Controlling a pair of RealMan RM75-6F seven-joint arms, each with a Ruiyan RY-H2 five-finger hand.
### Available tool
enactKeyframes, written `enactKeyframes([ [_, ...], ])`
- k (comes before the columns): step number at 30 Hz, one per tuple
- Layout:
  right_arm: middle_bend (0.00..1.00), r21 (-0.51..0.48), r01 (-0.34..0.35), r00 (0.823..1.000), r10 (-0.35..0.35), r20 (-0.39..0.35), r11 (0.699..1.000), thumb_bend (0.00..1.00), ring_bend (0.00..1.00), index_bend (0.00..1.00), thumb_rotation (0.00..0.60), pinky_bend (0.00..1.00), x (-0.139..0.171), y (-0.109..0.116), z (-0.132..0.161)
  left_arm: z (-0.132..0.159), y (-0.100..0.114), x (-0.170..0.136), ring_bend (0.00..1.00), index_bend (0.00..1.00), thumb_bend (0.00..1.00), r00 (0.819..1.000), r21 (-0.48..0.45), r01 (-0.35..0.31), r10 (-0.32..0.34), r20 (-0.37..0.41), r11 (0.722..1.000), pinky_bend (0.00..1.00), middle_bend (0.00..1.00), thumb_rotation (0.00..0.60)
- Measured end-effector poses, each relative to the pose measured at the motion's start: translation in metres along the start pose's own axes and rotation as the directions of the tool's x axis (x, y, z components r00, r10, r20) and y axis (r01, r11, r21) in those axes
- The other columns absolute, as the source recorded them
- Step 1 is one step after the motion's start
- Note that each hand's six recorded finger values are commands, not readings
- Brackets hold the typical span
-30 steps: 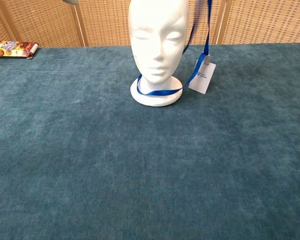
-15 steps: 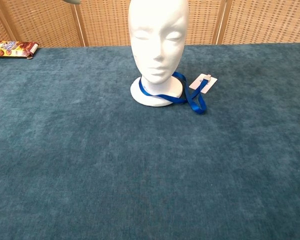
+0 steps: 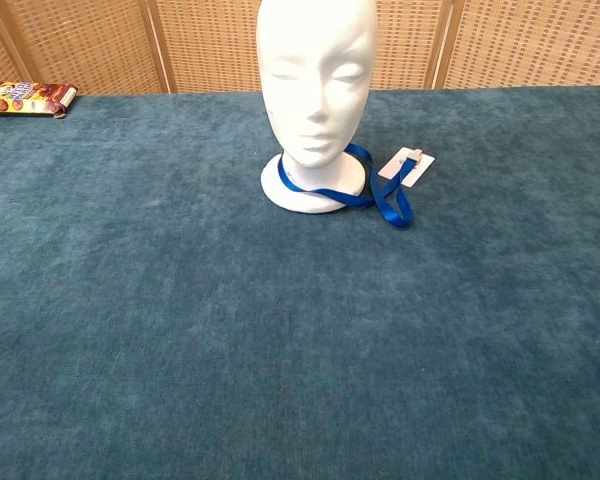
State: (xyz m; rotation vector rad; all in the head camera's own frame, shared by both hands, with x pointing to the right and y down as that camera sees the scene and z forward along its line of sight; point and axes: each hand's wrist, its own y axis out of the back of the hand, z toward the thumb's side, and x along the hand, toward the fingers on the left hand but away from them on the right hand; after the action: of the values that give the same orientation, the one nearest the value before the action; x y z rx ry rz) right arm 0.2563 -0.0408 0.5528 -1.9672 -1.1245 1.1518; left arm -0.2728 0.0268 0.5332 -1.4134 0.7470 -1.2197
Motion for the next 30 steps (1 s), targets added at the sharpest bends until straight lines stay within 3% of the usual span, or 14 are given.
enactKeyframes([
  [5,0.72,-0.02,0.036,0.999,-0.035,0.03,0.999,0.29,0.81,0.42,0.117,0.85,0.031,0.005,-0.018,-0.013,-0.003,-0.024,0.7,0.57,0.05,0.999,-0.109,0.022,-0.026,-0.036,0.994,0.72,0.77,0.199],
  [12,0.63,-0.024,0.063,0.996,-0.061,0.071,0.998,0.29,0.7,0.42,0.12,0.78,0.086,-0.002,-0.039,-0.043,-0.013,-0.085,0.66,0.57,0.05,0.991,-0.259,0.061,-0.091,-0.103,0.964,0.66,0.73,0.162],
  [20,0.58,0.013,0.088,0.984,-0.089,0.153,0.996,0.29,0.63,0.45,0.118,0.73,0.145,-0.009,-0.066,-0.07,-0.023,-0.152,0.64,0.56,0.05,0.978,-0.32,0.067,-0.125,-0.166,0.945,0.62,0.7,0.141],
  [30,0.57,0.093,0.101,0.961,-0.121,0.247,0.991,0.29,0.61,0.46,0.119,0.72,0.216,-0.023,-0.09,-0.095,-0.05,-0.228,0.61,0.56,0.05,0.955,-0.352,0.086,-0.178,-0.239,0.932,0.57,0.68,0.133],
])
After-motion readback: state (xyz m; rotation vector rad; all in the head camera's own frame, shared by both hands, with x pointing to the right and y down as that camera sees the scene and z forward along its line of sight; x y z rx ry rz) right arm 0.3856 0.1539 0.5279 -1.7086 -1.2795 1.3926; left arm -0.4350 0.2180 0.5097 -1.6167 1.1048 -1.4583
